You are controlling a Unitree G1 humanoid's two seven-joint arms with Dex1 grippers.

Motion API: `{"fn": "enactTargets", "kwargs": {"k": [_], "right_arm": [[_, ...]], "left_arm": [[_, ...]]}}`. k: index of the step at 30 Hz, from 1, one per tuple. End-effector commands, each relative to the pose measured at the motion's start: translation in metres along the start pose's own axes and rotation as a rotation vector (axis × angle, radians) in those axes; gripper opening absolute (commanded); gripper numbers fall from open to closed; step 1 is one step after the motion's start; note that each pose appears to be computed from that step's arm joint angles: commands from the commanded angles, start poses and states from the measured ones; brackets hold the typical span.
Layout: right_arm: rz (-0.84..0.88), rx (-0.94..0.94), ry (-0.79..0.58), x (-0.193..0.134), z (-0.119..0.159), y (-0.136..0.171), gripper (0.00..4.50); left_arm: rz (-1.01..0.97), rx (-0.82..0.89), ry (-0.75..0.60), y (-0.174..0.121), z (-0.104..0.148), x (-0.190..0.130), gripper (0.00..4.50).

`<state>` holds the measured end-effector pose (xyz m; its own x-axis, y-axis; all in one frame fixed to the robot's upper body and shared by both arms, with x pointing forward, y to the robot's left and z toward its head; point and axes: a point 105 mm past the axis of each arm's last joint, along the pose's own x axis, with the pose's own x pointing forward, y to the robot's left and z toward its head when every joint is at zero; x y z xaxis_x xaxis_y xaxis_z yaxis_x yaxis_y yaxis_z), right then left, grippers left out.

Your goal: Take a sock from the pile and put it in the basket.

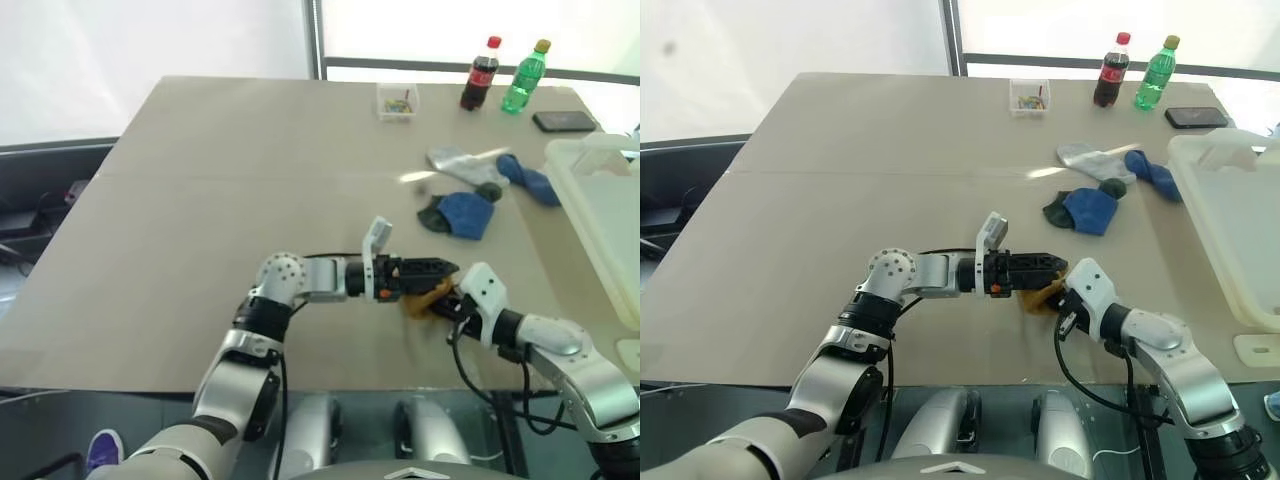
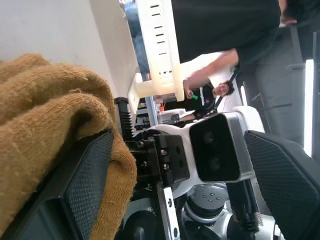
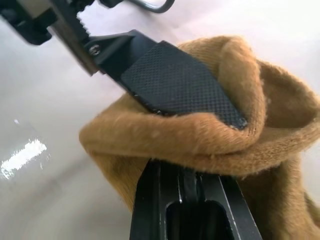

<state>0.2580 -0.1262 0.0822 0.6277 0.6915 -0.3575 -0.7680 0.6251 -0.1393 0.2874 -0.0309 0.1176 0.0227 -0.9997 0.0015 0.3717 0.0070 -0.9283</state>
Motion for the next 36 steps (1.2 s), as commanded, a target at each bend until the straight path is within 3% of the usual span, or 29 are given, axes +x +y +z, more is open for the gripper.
{"fn": "enactTargets", "kwargs": {"k": [1,7,15,19,23,25,26,36], "right_arm": [[-0.013,-0.179,0.025,-0.006,0.011,0.003,0.0],[-0.007,-0.287,0.069,-0.02,0.016,0.007,0.0],[-0.068,-0.095,-0.076,-0.056,0.049,-0.003,0.0],[-0.119,-0.01,-0.089,-0.059,0.049,-0.01,0.0],[-0.155,0.051,-0.11,-0.049,0.047,-0.016,1.08],[-0.209,0.097,-0.126,-0.044,0.047,-0.024,2.12],[-0.207,0.126,-0.142,-0.041,0.049,-0.024,2.43],[-0.16,0.212,-0.104,-0.003,0.042,-0.02,2.43]], "left_arm": [[0.083,-0.021,0.033,0.024,-0.01,0.006,4.45],[0.126,-0.043,0.023,0.038,-0.01,0.011,4.45],[0.204,-0.02,0.064,0.053,-0.014,0.012,4.45],[0.198,0.027,0.052,0.05,-0.009,0.011,4.45],[0.067,0.146,-0.013,0.016,0.004,0.003,4.5],[0.061,0.2,-0.008,0.009,0.002,-0.003,4.5],[0.069,0.223,-0.01,0.008,0.002,-0.005,4.5],[0.166,0.641,0.062,0.002,-0.005,-0.033,4.5]]}}
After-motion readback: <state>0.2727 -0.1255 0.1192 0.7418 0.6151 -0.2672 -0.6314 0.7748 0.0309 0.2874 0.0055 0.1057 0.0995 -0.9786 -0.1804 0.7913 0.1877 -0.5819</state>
